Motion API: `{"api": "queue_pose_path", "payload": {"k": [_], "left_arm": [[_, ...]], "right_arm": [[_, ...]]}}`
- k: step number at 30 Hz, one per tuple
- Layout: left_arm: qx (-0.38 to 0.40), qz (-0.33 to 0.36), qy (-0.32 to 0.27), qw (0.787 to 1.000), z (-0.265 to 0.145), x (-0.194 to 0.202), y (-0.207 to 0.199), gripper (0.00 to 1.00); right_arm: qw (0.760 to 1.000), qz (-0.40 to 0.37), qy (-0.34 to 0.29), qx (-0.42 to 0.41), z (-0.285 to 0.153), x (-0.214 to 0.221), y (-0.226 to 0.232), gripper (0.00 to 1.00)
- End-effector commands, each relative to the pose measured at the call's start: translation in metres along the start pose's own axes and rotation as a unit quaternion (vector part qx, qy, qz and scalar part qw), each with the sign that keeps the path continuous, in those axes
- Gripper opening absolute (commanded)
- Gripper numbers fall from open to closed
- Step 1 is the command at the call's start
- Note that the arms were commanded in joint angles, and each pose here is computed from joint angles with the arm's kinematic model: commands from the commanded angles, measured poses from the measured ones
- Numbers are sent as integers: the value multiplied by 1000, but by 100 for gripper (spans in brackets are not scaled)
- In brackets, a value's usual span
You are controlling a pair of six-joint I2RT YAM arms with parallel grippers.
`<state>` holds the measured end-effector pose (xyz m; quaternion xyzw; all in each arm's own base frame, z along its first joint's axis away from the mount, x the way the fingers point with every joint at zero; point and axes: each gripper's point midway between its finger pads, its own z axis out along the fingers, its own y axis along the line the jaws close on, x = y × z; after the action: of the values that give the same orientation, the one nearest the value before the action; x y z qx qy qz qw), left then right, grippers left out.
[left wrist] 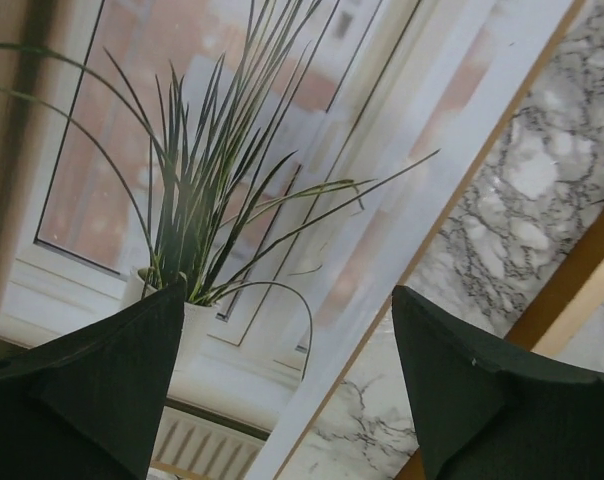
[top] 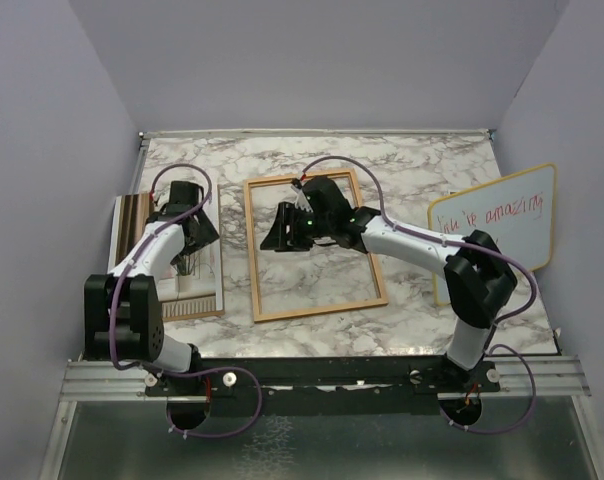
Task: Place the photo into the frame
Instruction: Pick up the photo at the center of the board.
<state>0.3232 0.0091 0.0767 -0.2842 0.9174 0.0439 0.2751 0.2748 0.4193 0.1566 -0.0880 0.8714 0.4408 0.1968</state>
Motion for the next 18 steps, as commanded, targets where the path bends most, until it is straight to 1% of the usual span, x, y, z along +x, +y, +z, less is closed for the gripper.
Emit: {"api": "queue_pose_path", "payload": {"k": [1,5,7,10,13,18], "left_arm": [[-11,-34,36,999,13,29,10,86],[37,-71,59,995,20,56,0,87],[39,-80,77,993,26,75,3,86],[46,-81,103,990,30,94,4,82],[63,-92,120,986,28,106,1,79],[112,-133,142,975,14,118,-13,77]], "right_arm": [[1000,17,16,-16,17,8,4,52],[999,15,27,-16,25,18,4,52],[999,17,30,-19,27,21,4,52],[999,19,32,-17,28,24,0,52],[999,20,37,-13,29,28,-3,52],[999,26,46,-8,33,37,-6,52]]}}
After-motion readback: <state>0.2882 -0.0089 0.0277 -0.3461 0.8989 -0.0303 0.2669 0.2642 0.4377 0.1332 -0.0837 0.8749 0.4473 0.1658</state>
